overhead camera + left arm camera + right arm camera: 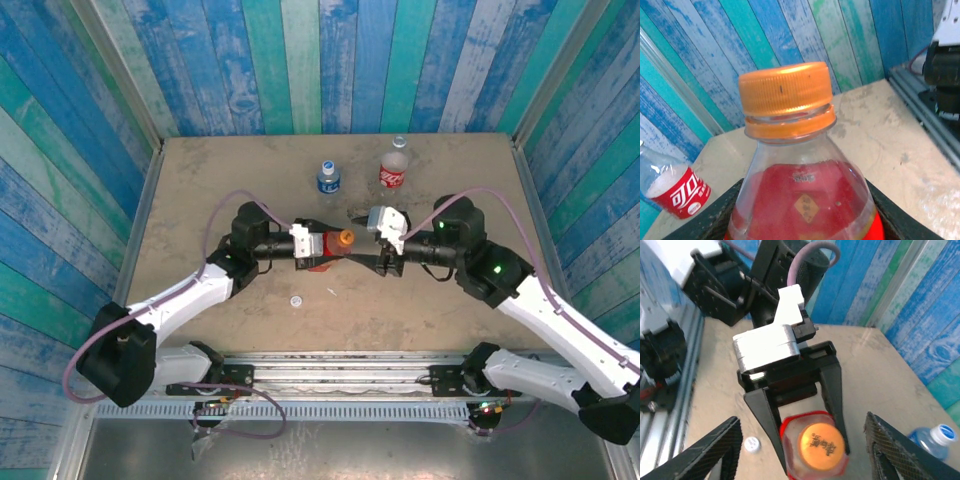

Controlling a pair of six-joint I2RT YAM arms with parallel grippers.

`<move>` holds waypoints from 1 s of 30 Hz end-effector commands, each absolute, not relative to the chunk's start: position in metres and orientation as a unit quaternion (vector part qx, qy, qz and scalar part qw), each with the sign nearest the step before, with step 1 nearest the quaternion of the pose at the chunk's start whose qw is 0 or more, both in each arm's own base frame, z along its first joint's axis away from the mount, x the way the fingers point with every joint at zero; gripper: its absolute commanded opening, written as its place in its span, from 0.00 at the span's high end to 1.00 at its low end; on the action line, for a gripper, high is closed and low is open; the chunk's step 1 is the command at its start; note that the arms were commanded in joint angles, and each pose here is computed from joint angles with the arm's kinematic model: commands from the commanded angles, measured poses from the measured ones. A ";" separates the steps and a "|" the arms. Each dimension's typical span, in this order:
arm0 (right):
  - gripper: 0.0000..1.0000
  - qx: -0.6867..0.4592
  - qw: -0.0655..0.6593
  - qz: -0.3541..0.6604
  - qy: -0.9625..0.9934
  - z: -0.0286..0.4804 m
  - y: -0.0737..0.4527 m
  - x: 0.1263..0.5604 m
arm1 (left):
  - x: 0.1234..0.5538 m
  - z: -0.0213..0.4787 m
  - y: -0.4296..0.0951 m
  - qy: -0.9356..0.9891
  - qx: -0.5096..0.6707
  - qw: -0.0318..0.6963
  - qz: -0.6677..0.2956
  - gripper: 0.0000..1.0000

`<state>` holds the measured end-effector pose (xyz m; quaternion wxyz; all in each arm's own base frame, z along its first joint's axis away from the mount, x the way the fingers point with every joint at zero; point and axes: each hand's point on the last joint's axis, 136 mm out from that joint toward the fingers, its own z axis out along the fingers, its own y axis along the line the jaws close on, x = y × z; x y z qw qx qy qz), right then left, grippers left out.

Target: Screw on the bottle caps

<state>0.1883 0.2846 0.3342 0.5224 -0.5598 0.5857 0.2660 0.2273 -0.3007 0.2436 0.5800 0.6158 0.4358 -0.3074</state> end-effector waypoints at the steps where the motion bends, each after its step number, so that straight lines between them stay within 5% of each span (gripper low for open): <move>1: 0.36 -0.652 0.435 0.147 0.604 0.290 0.269 0.185 | 0.228 0.244 -0.294 0.422 0.646 0.583 -0.254 0.48; 16: 0.54 -0.747 0.314 0.053 0.583 0.258 0.285 0.198 | 0.219 0.239 -0.292 0.401 0.658 0.587 -0.249 0.48; 22: 0.79 -0.746 0.318 0.078 0.580 0.263 0.291 0.191 | 0.221 0.237 -0.291 0.404 0.657 0.587 -0.244 0.48; 27: 0.93 -0.689 0.320 0.093 0.644 0.264 0.291 0.198 | 0.238 0.229 -0.291 0.433 0.643 0.592 -0.219 0.48; 30: 0.93 -0.603 0.331 0.116 0.716 0.268 0.295 0.209 | 0.257 0.233 -0.286 0.453 0.611 0.624 -0.181 0.48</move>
